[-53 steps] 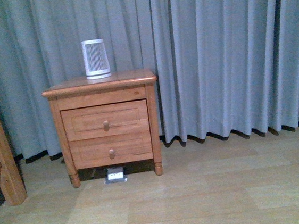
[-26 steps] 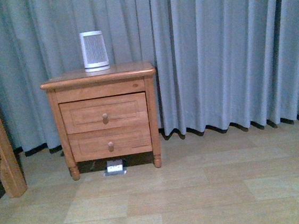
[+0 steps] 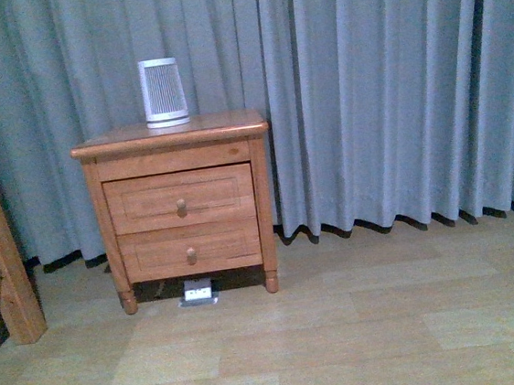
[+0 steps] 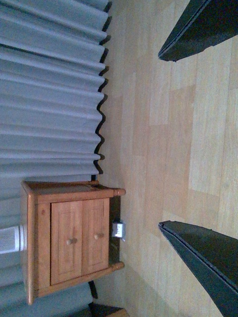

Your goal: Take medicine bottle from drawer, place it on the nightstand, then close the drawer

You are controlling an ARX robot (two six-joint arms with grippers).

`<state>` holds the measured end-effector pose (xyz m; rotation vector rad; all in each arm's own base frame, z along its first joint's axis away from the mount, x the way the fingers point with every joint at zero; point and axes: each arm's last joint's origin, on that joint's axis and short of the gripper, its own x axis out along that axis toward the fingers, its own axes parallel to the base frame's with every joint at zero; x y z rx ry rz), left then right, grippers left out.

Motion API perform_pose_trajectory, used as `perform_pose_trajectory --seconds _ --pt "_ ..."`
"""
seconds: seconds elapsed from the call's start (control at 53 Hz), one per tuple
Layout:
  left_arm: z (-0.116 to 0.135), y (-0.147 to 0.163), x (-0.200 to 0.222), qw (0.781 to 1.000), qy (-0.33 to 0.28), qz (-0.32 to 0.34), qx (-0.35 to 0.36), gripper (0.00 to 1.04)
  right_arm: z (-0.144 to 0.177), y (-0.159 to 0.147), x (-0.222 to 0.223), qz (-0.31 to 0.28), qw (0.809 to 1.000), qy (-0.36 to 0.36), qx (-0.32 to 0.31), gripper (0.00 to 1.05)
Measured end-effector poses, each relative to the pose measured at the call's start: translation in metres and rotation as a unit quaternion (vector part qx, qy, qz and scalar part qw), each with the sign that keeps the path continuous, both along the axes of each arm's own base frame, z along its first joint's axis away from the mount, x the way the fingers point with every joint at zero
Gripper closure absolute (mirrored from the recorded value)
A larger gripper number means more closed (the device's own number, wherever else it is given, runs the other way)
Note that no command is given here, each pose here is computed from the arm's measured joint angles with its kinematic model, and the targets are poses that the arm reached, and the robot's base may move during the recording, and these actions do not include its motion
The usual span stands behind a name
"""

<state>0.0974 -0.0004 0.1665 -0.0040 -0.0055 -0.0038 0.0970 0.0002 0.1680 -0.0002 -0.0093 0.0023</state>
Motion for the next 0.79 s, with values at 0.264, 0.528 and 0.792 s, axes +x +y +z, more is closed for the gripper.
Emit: perform_pose_trajectory --seconds 0.264,0.528,0.792 --pt "0.0 0.0 0.0 1.0 0.0 0.0 0.0 0.07 0.0 0.0 0.0 0.0 1.0 0.0 0.0 0.07" --pt "0.0 0.0 0.0 1.0 0.0 0.0 0.0 0.07 0.0 0.0 0.0 0.0 1.0 0.0 0.0 0.07" --pt "0.0 0.0 0.0 1.0 0.0 0.0 0.0 0.07 0.0 0.0 0.0 0.0 1.0 0.0 0.0 0.07"
